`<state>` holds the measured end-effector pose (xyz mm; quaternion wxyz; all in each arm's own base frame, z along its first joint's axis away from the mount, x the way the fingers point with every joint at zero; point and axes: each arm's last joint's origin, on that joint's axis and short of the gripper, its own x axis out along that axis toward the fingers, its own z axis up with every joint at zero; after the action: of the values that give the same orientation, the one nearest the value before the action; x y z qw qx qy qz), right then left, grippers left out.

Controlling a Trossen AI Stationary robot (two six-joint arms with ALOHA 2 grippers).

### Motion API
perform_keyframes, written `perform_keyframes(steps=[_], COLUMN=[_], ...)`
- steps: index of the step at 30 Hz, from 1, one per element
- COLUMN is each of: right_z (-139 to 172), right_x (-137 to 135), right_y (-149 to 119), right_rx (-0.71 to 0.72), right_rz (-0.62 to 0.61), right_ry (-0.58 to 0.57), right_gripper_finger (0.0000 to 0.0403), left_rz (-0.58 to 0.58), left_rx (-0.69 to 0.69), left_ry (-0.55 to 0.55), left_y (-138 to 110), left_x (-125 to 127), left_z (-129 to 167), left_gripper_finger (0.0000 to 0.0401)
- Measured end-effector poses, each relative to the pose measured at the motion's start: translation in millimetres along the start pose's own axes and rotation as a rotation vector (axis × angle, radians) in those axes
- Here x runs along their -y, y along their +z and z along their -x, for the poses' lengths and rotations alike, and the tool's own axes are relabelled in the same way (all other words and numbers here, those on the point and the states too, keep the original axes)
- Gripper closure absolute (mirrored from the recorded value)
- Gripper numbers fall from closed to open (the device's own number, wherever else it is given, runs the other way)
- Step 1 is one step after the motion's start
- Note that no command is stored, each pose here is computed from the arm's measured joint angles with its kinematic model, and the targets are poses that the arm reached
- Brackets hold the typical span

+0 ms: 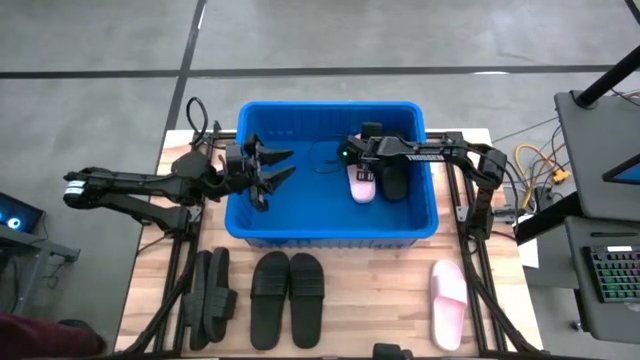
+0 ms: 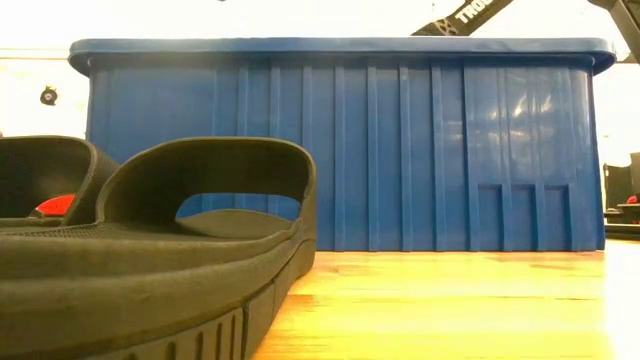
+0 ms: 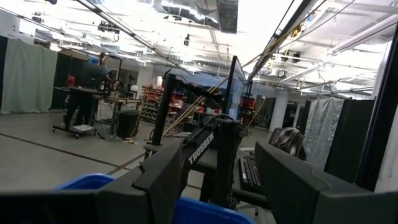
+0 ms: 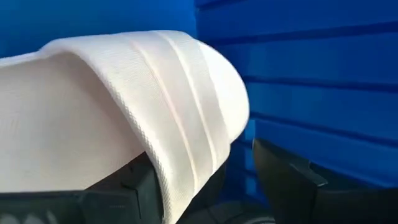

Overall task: Pick and place slides into bin
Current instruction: Put the pink slide into the blue container

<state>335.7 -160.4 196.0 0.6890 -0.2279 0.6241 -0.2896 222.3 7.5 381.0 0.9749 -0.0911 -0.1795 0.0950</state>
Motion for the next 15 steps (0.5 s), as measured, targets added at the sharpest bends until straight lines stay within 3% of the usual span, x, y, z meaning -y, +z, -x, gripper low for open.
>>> perform_keyframes(steps=[5,15], right_z=[5.9,4.2], right_x=[8.3,3.1], right_y=[5.5,2.1], right_rx=[0.018,0.024], right_rz=[-0.041,0.014], right_ry=[0.000,0.086], right_gripper_finger=[0.0188,0.0186], left_rz=[0.000,0.000], left_rx=[0.000,-0.001], left_ry=[0.000,-0.004], left_y=[0.0,-0.1], left_x=[0.0,0.1], left_z=[0.0,0.0], left_gripper_finger=[0.0211,0.0212])
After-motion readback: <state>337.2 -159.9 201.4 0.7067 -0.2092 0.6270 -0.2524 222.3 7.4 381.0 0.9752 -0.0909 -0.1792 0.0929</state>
